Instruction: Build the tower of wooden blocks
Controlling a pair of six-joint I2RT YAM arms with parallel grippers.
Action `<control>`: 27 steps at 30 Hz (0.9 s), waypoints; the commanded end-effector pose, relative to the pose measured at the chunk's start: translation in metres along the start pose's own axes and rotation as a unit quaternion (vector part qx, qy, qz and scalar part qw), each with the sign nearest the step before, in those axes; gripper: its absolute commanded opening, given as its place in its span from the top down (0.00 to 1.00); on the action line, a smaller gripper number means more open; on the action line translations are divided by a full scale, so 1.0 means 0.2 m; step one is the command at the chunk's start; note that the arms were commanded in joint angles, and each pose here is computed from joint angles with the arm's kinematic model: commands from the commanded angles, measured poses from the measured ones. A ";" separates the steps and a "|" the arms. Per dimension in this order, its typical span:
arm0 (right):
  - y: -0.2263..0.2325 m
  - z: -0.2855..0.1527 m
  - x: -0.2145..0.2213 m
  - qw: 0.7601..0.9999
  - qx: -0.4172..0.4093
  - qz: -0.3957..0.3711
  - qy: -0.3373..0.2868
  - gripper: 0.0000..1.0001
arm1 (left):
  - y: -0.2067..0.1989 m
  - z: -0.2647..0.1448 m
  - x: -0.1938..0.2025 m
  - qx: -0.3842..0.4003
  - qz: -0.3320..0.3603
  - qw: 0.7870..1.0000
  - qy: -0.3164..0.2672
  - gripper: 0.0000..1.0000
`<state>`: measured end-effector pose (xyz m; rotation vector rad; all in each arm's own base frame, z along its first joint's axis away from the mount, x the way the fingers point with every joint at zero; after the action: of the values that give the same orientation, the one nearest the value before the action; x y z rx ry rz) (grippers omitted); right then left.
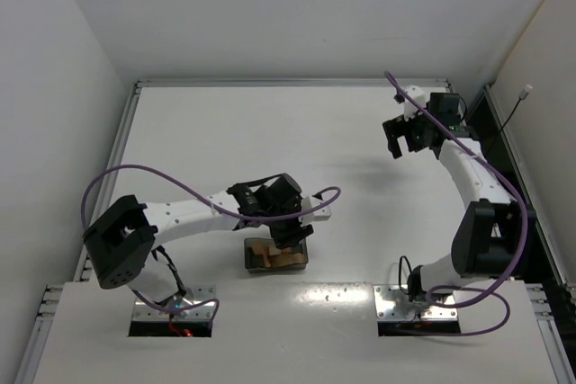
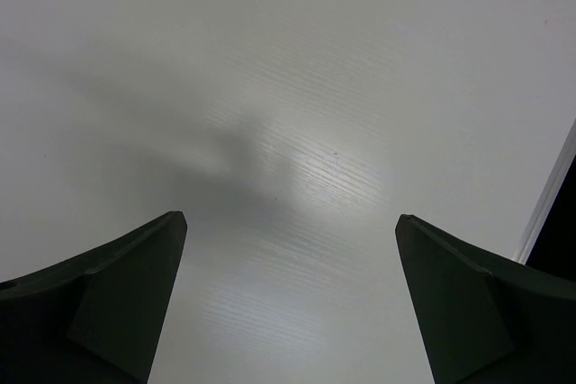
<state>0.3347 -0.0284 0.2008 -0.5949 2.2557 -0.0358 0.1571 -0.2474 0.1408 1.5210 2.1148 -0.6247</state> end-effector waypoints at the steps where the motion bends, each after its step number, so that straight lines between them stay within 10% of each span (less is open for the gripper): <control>1: 0.00 0.02 -0.03 1.000 -0.010 -0.007 -0.010 0.00 | -0.04 0.06 -0.01 0.009 0.016 1.000 -0.005 0.55; 5: -0.02 0.01 -0.03 1.000 -0.007 -0.009 -0.009 0.00 | -0.03 0.12 0.03 0.014 0.013 1.000 0.022 0.57; 12: -0.01 0.01 -0.02 1.000 -0.009 -0.008 -0.005 0.00 | 0.00 0.17 0.06 0.006 0.006 0.999 0.038 1.00; 20: -0.01 0.02 -0.01 1.000 -0.013 -0.008 -0.007 0.00 | 0.12 0.10 0.00 -0.156 -0.036 0.987 -0.006 1.00; 27: 0.01 0.02 0.01 1.000 -0.014 0.002 -0.006 0.00 | 0.23 0.03 -0.07 -0.393 -0.051 0.917 -0.043 1.00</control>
<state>0.3329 -0.0287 0.1928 -0.6014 2.2902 -0.0202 0.1881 -0.2532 0.1241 1.1597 2.1132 -0.0818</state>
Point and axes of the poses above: each gripper's point midway between its finger pads, its own z axis out along the fingers, its own y axis along the line the jaws close on, x = y × z, the point moved 9 cm from there along -z, back along the fingers, and after that the axes turned 3 degrees about -z, right-handed, at the moved point
